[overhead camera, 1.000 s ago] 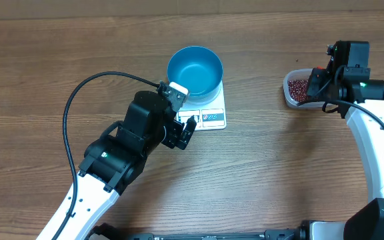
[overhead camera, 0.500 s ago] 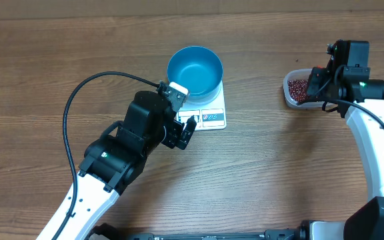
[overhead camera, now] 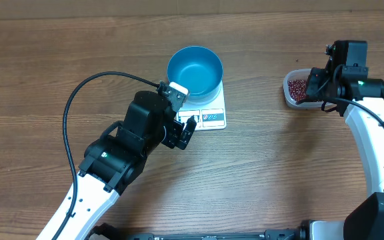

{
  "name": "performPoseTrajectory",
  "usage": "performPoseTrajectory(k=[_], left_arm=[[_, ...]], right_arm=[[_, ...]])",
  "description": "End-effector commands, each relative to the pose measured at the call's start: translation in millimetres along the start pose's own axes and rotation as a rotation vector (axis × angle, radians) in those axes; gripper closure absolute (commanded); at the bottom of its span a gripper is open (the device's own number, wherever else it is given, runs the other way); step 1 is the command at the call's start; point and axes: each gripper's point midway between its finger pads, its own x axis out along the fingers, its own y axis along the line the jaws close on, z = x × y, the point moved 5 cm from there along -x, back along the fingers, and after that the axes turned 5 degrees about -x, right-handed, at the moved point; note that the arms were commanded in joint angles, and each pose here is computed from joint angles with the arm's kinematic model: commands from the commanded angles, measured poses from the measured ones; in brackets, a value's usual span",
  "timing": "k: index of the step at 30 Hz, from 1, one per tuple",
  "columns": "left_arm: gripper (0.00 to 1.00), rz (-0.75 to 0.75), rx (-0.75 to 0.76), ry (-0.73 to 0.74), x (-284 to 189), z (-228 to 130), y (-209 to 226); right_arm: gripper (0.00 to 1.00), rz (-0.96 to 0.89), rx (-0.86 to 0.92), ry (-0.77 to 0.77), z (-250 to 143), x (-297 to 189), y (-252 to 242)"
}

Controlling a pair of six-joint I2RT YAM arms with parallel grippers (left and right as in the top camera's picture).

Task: Scoop item into bowl and weigh 150g on scale
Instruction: 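Lower the red scoop with the right gripper into the beans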

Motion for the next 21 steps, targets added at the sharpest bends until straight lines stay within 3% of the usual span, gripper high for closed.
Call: performPoseTrajectory(k=[1,21], left_arm=[[0.0,0.002,0.017,0.005,1,-1,1],[0.0,0.002,0.017,0.005,1,-1,1]], right_arm=[[0.96,-0.014,-0.037,-0.007,5,3,-2],[0.96,-0.079,-0.146,0.162,-26,38,-9]])
